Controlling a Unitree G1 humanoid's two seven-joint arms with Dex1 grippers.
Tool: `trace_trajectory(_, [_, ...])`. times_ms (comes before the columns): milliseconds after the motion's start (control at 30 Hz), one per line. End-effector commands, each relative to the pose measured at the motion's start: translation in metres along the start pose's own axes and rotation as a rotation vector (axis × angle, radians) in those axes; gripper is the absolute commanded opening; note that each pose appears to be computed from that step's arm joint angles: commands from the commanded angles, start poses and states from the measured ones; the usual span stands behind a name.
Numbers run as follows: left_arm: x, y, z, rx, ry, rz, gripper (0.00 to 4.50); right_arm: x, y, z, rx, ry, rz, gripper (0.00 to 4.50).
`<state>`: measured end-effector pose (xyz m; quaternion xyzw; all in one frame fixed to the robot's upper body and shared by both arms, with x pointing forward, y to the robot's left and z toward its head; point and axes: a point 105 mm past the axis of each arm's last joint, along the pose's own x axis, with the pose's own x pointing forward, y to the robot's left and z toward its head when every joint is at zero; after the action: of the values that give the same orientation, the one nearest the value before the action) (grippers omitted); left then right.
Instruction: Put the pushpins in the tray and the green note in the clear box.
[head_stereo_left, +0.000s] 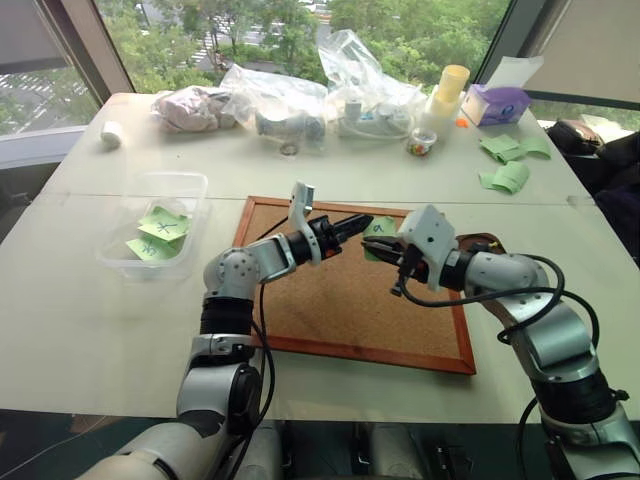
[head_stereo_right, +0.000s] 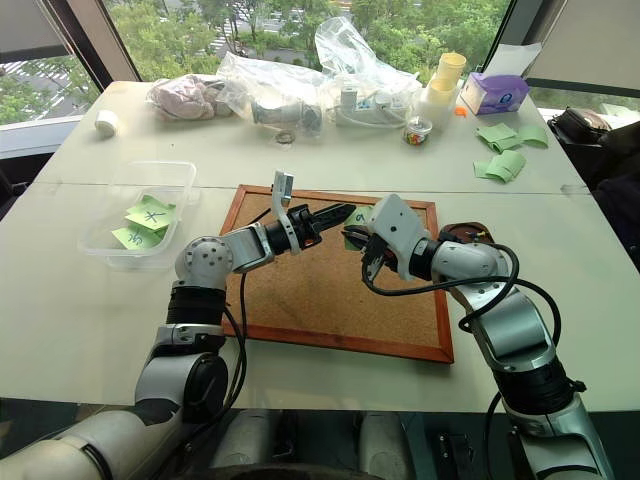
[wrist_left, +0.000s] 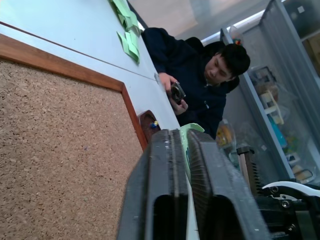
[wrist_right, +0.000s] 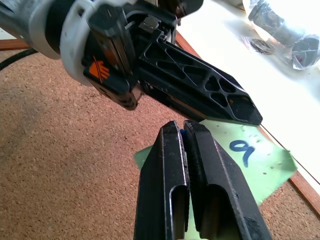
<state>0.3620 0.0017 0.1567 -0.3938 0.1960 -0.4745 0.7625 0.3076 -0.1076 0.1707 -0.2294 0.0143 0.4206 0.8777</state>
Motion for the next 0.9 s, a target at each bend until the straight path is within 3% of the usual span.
trace_trajectory(33, [-0.002, -0.007, 0.01, 0.023, -0.041, -0.02, 0.03, -0.007, -0.01, 0.01, -0.037, -0.03, -0.04, 0.0])
trace_trajectory(267, [-0.01, 0.012, 0.026, 0.095, -0.112, 0.069, 0.03, -0.029, -0.036, 0.011, 0.001, -0.03, -0.157, 0.0])
trace_trajectory(433, [-0.015, 0.017, 0.038, 0.197, -0.143, 0.111, 0.03, -0.059, -0.065, -0.004, 0.106, -0.016, -0.309, 0.0])
trace_trajectory(900, [-0.021, 0.003, 0.043, 0.346, -0.174, 0.099, 0.03, -0.112, -0.107, -0.101, 0.436, 0.08, -0.663, 0.0])
